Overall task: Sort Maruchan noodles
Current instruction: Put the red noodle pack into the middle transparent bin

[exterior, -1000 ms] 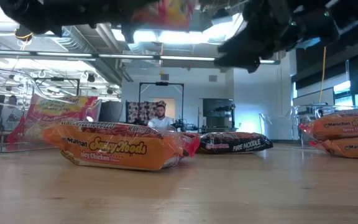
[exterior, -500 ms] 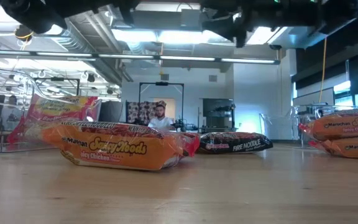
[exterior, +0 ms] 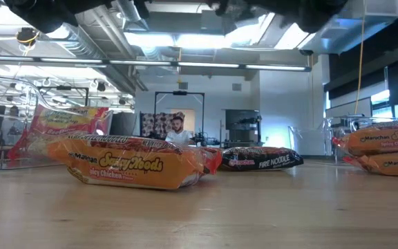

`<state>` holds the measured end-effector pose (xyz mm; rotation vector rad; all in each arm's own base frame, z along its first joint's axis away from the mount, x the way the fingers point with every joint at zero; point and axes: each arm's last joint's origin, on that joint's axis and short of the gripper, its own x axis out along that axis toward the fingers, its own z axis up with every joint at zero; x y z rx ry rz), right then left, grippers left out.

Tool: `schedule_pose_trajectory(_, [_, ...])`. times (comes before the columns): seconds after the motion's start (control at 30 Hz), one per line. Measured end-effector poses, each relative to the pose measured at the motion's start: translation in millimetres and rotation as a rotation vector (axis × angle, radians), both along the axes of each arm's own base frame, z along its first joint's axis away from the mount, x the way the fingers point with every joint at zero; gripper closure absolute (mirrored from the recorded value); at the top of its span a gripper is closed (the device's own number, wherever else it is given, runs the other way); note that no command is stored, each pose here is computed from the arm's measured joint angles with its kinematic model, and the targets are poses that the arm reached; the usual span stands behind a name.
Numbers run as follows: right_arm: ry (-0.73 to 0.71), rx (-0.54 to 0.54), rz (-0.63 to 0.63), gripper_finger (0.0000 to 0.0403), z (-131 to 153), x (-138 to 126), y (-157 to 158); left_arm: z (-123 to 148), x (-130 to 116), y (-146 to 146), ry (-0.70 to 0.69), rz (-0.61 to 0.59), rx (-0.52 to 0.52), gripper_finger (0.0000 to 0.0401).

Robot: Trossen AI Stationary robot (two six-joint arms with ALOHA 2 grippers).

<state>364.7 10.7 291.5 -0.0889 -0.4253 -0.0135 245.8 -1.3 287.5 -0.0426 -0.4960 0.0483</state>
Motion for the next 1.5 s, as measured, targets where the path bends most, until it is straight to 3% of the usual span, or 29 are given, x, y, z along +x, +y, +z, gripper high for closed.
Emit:
schedule_pose_trajectory(0.13, [0.004,-0.023,0.008,0.0147,3.7,4.6,0.7,2.4,-1.3,-0.9,-0.029,-0.012,0.004,0.0267])
schedule_pose_trajectory(0.43, [0.011,-0.042,0.009,0.032,3.2,4.8,1.3,2.6,-1.5,-2.3,-0.031,-0.024,-0.001,0.0263])
schedule_pose_trajectory(0.7, [0.115,-0.072,-0.007,0.0324,10.6,-2.3,1.2,2.3,-4.0,-2.5,0.038,-0.058,-0.031,0.0215])
schedule_pose_trajectory(1.03, [0.6,-0.023,-0.082,0.0321,19.1,-46.3,-3.4,-7.0,-30.5,1.7,0.424,0.065,-0.069,0.0165])
schedule_pose_trajectory(1.23, [0.918,0.088,-0.104,0.0321,-3.4,-64.9,-4.5,-21.1,-37.0,5.0,0.604,0.086,-0.077,0.0137])
schedule_pose_trajectory(1.37, [1.04,0.121,-0.096,0.0322,-24.7,-58.6,-3.7,-12.0,-32.6,10.9,0.651,0.077,-0.093,0.0111])
schedule_pose_trajectory(1.5, [1.073,0.13,-0.06,0.0319,-43.4,-44.2,-2.2,4.8,-21.1,13.9,0.755,0.054,-0.095,0.0102])
